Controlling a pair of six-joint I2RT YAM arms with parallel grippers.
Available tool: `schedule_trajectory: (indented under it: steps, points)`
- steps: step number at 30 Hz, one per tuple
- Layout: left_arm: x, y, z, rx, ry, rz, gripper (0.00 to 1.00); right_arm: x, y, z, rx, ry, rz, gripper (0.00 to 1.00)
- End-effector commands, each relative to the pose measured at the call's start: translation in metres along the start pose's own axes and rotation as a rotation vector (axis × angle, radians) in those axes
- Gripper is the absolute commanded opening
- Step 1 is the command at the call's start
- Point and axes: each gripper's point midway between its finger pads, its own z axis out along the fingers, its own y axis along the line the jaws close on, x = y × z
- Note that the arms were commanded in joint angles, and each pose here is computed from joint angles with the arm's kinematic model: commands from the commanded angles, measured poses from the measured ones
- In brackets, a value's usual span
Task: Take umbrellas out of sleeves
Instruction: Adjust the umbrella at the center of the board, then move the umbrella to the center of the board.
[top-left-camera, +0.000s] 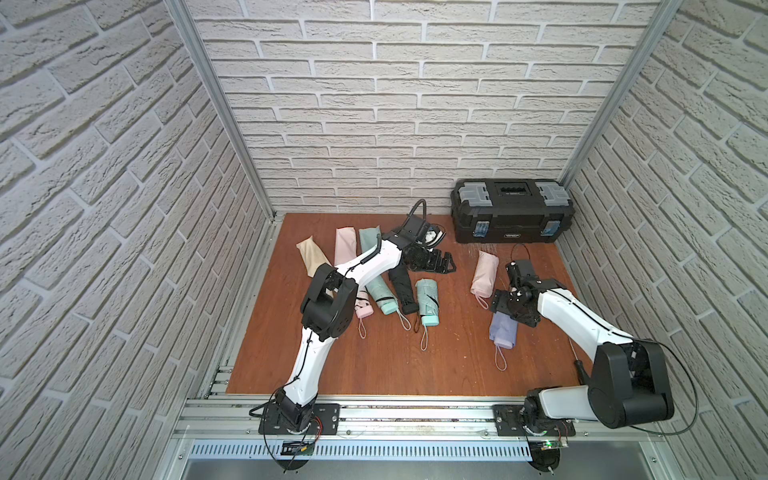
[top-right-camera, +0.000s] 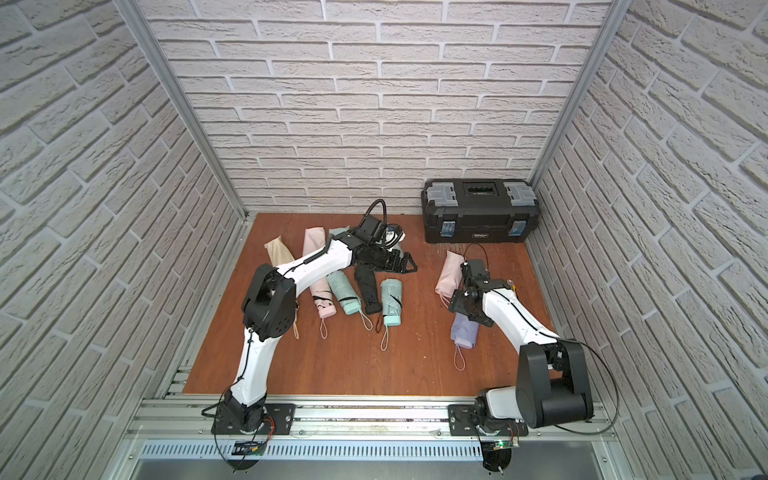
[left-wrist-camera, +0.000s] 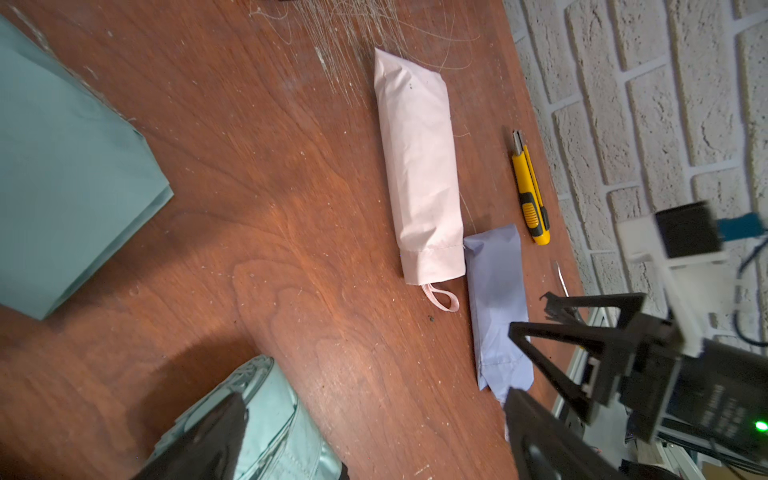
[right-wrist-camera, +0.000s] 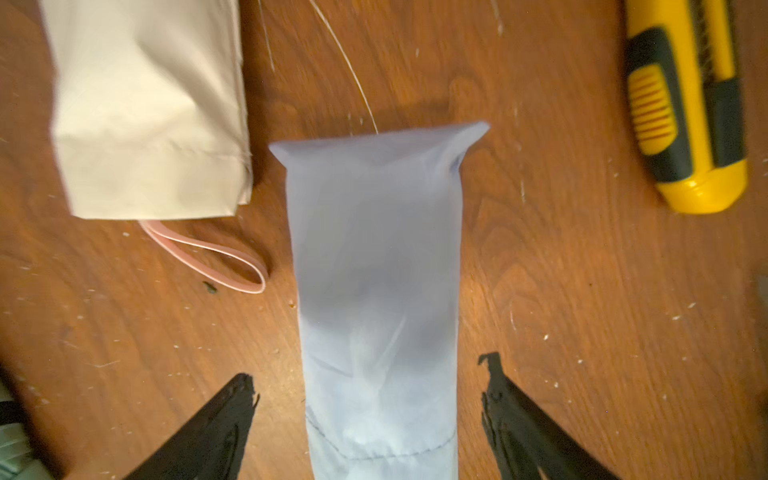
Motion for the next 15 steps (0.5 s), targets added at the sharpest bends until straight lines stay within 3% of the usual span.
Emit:
schedule_trajectory:
  steps: [1,5,15]
  points:
    - [-0.007,0.001,0.002,0.019,-0.011,0.009,0.98,-0.015,0.012,-0.014,-0.042,-0.053,-0.021,0.9]
    - [-0.007,0.004,0.003,0.017,-0.013,-0.001,0.98,-0.032,0.045,-0.01,-0.12,-0.05,-0.06,0.9]
    - [-0.004,0.005,-0.001,0.009,-0.018,-0.003,0.98,-0.079,0.079,0.021,-0.089,-0.024,-0.054,0.93]
